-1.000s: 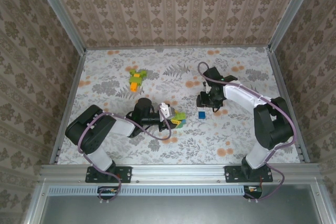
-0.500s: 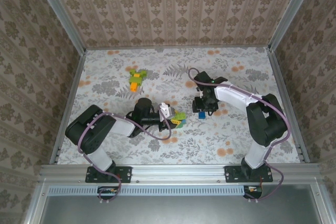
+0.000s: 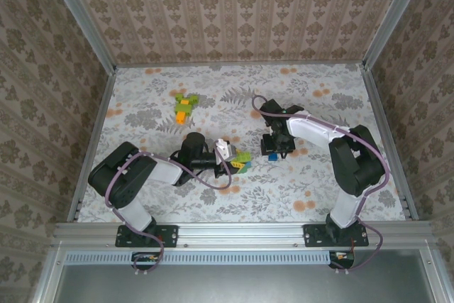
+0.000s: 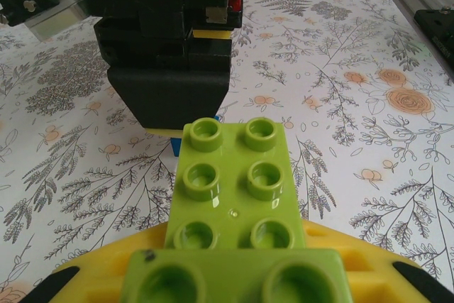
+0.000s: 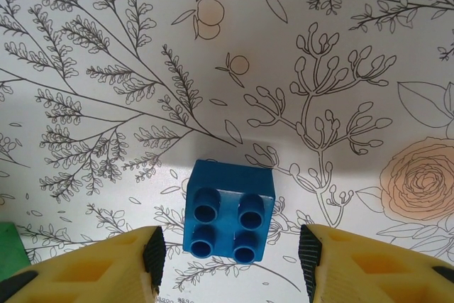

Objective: Assemble a carrot with lego

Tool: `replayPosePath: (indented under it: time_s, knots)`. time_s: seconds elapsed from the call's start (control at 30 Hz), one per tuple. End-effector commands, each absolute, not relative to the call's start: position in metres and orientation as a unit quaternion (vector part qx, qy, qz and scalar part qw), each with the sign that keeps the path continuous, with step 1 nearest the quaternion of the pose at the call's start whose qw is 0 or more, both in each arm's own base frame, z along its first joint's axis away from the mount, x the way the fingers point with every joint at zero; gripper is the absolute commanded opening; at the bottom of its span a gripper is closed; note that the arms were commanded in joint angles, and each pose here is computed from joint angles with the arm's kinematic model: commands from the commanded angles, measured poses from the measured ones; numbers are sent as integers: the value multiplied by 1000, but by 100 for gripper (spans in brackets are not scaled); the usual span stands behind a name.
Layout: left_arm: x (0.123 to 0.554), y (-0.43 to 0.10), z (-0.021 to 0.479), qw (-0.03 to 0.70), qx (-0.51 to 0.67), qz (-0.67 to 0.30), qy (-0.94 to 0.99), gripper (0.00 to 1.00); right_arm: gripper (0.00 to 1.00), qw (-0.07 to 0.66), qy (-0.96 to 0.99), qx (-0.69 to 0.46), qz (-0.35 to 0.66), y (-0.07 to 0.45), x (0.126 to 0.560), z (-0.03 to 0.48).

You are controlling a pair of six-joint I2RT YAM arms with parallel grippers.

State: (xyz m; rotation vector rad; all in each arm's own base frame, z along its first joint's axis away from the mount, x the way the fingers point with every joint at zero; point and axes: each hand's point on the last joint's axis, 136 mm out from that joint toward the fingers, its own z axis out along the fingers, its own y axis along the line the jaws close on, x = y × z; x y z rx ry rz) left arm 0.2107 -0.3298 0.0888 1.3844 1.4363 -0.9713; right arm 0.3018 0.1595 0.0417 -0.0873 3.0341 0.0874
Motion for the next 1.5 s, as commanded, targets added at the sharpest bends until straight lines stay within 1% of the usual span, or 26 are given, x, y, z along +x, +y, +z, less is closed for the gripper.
replayPosePath:
  time_s: [0.0,0.23,0.4,0.77,1.03,1.1,1.27,1.47]
  knots:
    - [200,-316,41,374,564,-373,635,28,55,34,999,-21,8,155,294,30]
    - [200,-315,40,374,563,-372,636,28,54,30,999,-23,6,156,295,24]
    - [200,-315,41,374,563,-372,636,28,52,28,999,-23,1,155,295,22]
    - [199,-315,40,373,563,-373,636,28,52,23,999,-24,-8,153,295,16]
    - [200,-315,40,374,562,-372,637,28,40,23,999,-27,-16,151,293,16]
    - [199,-315,39,373,563,-373,637,28,39,23,999,-28,-16,150,292,18]
    - [200,-316,40,373,563,-373,636,28,38,33,999,-30,-8,150,290,38]
    - [200,-315,40,373,563,-373,636,28,37,53,998,-38,17,154,284,86]
